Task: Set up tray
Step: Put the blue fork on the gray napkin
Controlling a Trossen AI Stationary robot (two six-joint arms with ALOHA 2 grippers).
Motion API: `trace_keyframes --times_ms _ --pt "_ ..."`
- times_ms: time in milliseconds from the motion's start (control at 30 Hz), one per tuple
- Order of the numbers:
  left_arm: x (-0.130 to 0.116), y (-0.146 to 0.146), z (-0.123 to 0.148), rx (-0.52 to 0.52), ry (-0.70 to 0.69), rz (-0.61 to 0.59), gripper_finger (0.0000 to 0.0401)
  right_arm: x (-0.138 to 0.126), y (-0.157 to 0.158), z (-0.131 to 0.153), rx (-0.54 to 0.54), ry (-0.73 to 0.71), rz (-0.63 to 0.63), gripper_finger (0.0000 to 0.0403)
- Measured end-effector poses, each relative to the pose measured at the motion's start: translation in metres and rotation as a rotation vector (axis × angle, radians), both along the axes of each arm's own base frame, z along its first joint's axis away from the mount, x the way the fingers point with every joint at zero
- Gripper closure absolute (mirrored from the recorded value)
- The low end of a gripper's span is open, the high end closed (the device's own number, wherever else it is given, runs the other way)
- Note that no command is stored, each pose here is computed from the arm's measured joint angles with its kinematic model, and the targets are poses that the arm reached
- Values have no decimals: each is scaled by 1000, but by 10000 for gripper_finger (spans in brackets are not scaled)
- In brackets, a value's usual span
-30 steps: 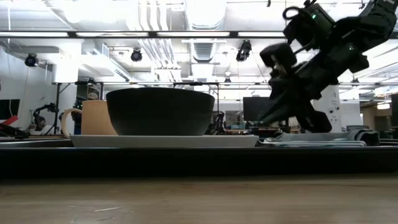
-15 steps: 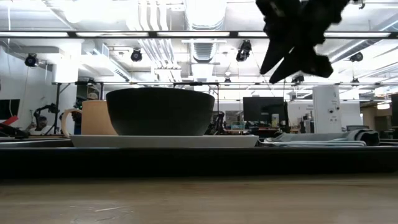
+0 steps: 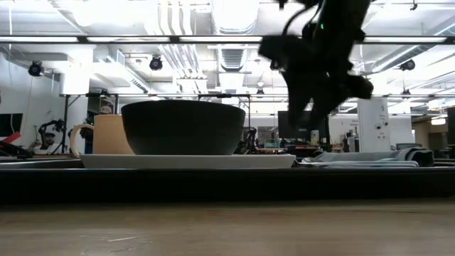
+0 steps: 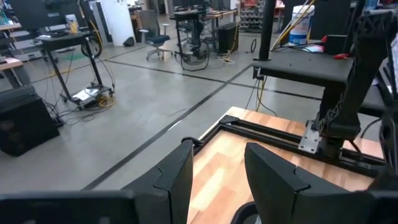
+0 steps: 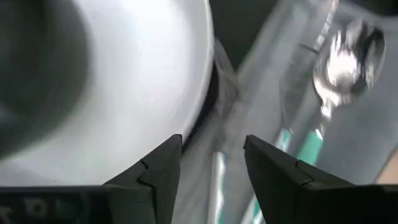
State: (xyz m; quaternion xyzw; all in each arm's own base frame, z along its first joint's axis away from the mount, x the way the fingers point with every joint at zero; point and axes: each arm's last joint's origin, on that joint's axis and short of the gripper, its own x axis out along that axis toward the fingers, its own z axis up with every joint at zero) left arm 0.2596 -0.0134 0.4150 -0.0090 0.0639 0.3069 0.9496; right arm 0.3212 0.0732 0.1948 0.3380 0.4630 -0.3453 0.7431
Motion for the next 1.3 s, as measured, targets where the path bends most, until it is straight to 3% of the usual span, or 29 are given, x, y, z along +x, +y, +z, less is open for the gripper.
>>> trace_keyframes --times_ms 367,733,967,1300 --pt "-17 2 11 -6 -35 -10 275 -1 13 -22 30 80 -46 227" --pt "-24 2 15 -7 -55 -16 275 1 14 -36 39 106 -11 235" --pt "-24 2 15 -3 -45 -19 275 7 17 -52 71 130 21 259" --pt "-26 1 15 -2 -44 -25 275 6 17 -46 85 115 34 333"
